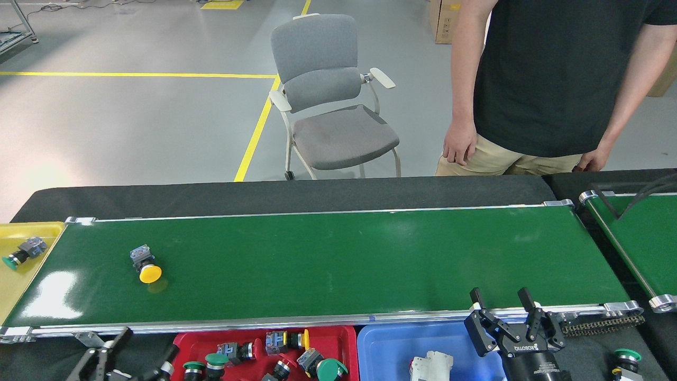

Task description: Pick switch part from conveyor to tray

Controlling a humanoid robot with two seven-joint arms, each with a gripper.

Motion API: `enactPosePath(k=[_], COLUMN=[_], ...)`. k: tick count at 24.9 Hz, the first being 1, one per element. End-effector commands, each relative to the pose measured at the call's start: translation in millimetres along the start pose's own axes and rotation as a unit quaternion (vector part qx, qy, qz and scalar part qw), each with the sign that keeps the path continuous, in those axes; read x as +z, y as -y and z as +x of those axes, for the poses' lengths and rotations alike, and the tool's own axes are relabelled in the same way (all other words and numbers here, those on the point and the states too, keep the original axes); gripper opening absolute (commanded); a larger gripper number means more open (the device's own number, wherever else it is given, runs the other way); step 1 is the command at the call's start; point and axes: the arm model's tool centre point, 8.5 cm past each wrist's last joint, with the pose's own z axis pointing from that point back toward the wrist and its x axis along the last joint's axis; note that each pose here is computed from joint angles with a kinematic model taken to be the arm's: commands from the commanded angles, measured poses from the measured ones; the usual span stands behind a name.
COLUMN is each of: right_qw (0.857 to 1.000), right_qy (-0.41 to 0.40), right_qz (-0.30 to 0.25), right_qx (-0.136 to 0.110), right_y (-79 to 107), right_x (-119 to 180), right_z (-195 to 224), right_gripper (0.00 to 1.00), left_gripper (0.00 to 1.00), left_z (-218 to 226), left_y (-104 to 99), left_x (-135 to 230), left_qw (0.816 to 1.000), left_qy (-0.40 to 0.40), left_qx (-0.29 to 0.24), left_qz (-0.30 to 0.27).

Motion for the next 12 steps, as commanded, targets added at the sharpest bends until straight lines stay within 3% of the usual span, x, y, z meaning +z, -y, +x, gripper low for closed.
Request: enactPosePath(k=[1,6,12], right_qw=[1.0,1.0,1.0], right_qy=[0.024,0.026,0.026], right_qz=[-0.009,-0.01,-0.01], right_qx=[0.001,0.002,0.002], right_y=[8.5,9.9,10.2], right_x=[-3.0,-3.2,-2.8], right_z=[3.9,4.4,5.1], right_gripper=[0.99,0.99,0.99], left_gripper=[1.0,1.0,1.0], left_z=[-25.8,-41.3,-74.1], left_y=[-3.1,-9.3,-22.1], left_x=[-8.6,-31.6,-74.7], left_qw=[0.999,0.999,0.996], left_qy=[-0.043,-0.052,-0.067], left_qx=[-0.013,-0.013,-0.011], left_qz=[-0.001,-0.001,-0.052])
